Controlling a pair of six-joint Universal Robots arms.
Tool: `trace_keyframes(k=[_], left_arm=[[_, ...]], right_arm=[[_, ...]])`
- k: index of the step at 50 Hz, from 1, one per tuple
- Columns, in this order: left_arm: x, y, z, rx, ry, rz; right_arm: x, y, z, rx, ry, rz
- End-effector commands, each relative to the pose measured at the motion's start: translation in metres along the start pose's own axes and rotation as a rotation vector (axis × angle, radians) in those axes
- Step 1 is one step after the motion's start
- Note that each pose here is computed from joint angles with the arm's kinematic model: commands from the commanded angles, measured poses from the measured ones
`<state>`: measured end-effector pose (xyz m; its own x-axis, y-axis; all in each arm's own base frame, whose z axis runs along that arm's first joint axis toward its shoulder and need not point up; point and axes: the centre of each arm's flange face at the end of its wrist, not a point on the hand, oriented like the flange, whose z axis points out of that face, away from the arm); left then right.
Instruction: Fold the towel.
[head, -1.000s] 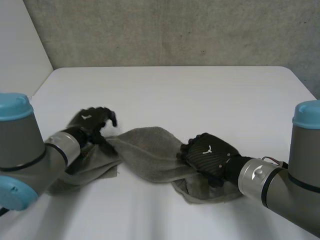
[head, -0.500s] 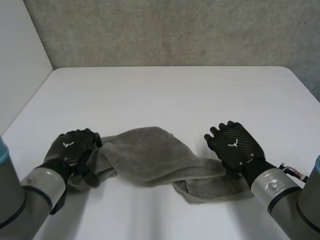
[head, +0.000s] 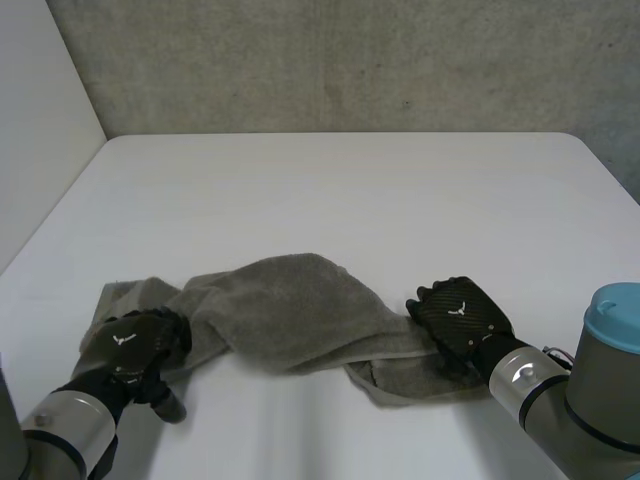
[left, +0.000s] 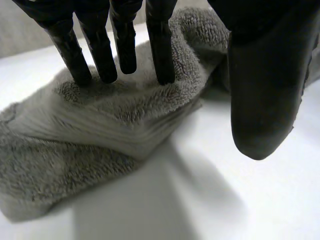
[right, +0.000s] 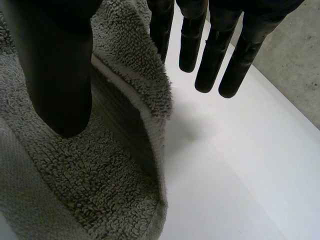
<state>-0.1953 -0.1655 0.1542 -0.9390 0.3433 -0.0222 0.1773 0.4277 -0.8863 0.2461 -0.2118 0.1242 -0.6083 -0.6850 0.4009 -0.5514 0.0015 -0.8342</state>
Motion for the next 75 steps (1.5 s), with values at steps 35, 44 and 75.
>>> trace_keyframes(k=[35, 44, 75], left_arm=[[-0.011, -0.055, 0.142, 0.194, -0.037, -0.003], [-0.018, -0.089, 0.115, 0.265, -0.049, -0.019], [0.006, -0.236, -0.081, 0.471, 0.205, -0.117]], right_arm=[[0.002, 0.000, 0.000, 0.004, 0.007, 0.001], [0.013, -0.017, 0.001, 0.052, 0.039, 0.012], [0.146, -0.247, -0.162, 0.498, 0.309, 0.028]])
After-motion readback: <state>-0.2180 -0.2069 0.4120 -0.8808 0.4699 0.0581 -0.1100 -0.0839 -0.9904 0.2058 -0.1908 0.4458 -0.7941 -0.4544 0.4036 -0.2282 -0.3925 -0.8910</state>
